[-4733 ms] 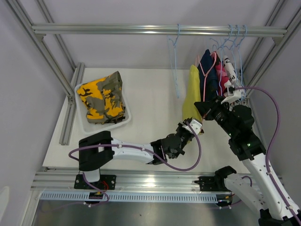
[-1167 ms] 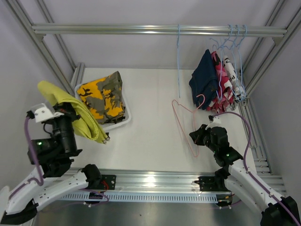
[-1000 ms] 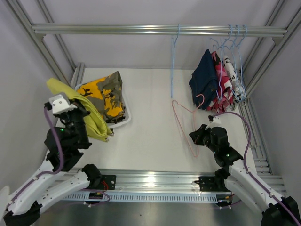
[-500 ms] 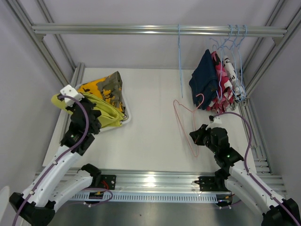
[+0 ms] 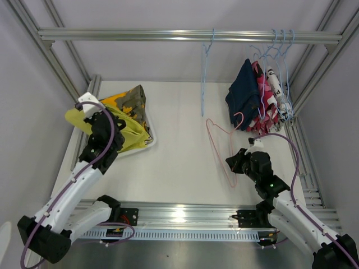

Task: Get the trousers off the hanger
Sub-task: Place the trousers in the bin.

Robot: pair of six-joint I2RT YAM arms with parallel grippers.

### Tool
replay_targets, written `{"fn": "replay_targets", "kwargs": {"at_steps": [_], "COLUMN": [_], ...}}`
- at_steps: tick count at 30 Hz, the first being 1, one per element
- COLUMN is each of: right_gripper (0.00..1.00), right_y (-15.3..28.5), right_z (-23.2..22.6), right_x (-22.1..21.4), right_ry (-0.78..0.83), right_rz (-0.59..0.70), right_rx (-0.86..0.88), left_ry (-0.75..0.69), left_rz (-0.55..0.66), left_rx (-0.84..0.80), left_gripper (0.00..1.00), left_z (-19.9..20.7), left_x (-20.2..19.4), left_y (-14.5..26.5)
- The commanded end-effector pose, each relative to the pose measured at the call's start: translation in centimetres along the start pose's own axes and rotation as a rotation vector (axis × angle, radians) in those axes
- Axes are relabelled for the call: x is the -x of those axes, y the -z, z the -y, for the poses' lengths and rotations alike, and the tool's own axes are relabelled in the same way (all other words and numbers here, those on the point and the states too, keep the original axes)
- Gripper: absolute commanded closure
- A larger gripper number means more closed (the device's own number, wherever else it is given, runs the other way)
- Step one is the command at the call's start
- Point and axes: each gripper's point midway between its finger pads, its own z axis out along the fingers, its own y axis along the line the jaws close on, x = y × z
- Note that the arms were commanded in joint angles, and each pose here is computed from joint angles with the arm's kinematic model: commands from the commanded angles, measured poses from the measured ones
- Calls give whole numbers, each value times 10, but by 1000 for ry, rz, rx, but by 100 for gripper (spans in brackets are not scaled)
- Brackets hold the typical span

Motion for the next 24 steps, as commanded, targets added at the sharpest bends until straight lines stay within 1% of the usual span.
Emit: {"fn": "replay_targets", "kwargs": {"at_steps": [1, 3, 4, 6, 8, 10, 11, 13, 16, 17, 18, 19, 20, 21, 24], "right_gripper": [100, 100, 100, 100, 100, 100, 100, 100, 100, 100, 100, 100, 100, 100, 100], "right_y": [1, 1, 1, 1, 1, 1, 1, 0, 0, -1, -1, -1, -1, -2, -3], "right_z": [-4, -5, -4, -4, -5, -5, -5, -5, -5, -5, -6, -7, -6, -6, -6], "right_x": [10, 10, 10, 9, 10, 10, 9, 9, 8, 7, 6, 5, 4, 4, 3], "right_ry": [19, 19, 20, 21, 23, 23, 25, 26, 25, 27, 26, 28, 30, 32, 35], "right_rz": [44, 44, 44, 42, 42, 43, 40, 39, 37, 32, 30, 28, 24, 23, 16], "right_rx": [13, 15, 13, 12, 18, 17, 16, 15, 18, 22, 26, 29, 27, 25, 27], "left_ry": [76, 56, 27, 2, -45, -47, -82, -83, -142, -128, -158, -187, -170, -187, -171], "left_rz": [51, 57, 52, 85, 74, 76, 57, 58, 20, 24, -5, -36, -43, -66, -116], "left_rx": [-51, -51, -51, -61, -47, -54, -47, -55, -60, -72, -80, -90, -143, -144, -184], "left_gripper": [100, 99, 99, 99, 99, 99, 99, 99, 100, 99, 92, 48, 22, 1, 1], "left_z": [32, 40, 47, 56, 63, 71, 76, 87, 101, 110, 116, 117, 132, 133, 140], "left_x": [25, 21, 12, 13, -2, -2, -15, -11, -31, -23, -39, -49, -46, -55, -58], "left_y": [-13, -19, -25, -33, -45, -54, -62, -72, -92, -98, -105, -109, -111, -114, -108]}}
